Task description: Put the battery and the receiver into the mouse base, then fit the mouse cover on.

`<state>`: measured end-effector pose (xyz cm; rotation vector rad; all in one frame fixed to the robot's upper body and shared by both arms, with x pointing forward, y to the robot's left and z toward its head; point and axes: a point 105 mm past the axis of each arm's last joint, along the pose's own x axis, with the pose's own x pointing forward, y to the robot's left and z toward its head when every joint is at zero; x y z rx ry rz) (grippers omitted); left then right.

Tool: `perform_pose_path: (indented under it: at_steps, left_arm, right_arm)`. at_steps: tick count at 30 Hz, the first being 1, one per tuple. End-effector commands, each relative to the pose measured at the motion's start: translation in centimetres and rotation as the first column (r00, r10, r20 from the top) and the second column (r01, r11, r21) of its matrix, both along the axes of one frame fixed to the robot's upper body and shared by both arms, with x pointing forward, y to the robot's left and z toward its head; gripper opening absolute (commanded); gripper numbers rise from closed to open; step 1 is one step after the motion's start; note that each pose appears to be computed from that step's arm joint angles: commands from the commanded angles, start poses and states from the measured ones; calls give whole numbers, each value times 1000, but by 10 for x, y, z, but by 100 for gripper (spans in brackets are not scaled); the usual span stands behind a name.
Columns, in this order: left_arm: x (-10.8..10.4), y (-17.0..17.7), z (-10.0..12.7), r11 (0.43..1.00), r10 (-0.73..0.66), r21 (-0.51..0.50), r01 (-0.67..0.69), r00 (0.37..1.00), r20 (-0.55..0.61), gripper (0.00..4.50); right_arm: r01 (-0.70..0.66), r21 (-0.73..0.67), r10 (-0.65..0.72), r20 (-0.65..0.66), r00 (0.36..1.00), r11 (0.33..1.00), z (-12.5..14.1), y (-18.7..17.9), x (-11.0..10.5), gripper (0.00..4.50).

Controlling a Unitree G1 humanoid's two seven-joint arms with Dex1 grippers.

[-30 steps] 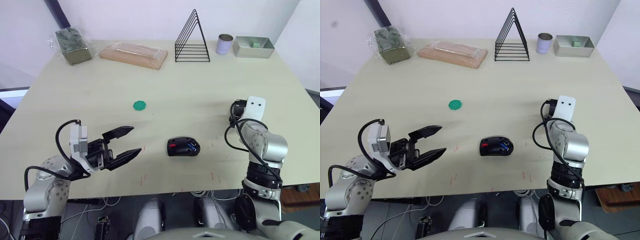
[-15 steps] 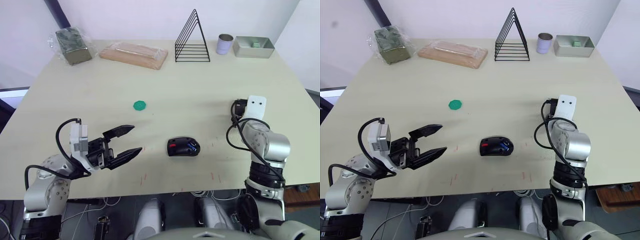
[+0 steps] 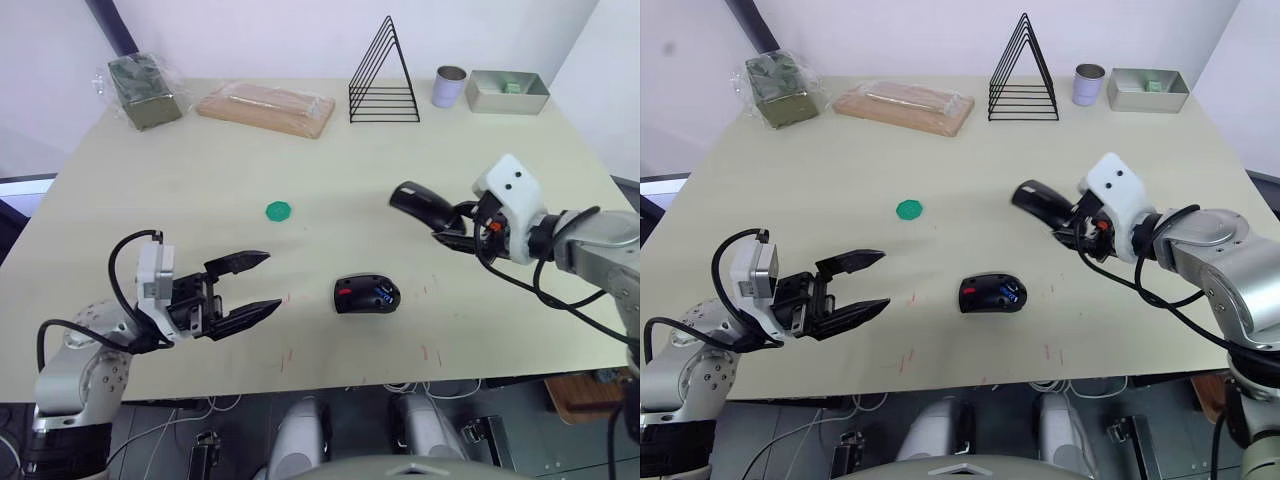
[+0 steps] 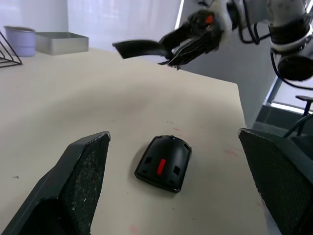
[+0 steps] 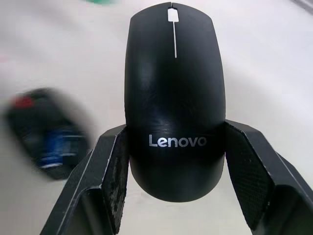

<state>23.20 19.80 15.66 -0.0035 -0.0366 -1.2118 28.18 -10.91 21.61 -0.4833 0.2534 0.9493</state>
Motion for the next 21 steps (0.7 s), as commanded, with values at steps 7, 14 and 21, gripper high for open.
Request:
perform_pose_path:
  at_steps: [7,14,21]
  left_arm:
    - [-4,24,3,997,-52,50,51,998,25,450]
    - [-8,36,5,994,-90,64,90,996,0,450]
    - [-9,41,1,993,-94,72,94,996,-6,450]
  right_arm:
    - [-392,-106,382,-101,919,914,2,34,-21,247]
    - [-411,-202,385,-155,910,889,-14,31,-14,247]
    - [-401,-246,361,-193,912,882,-44,32,-9,247]
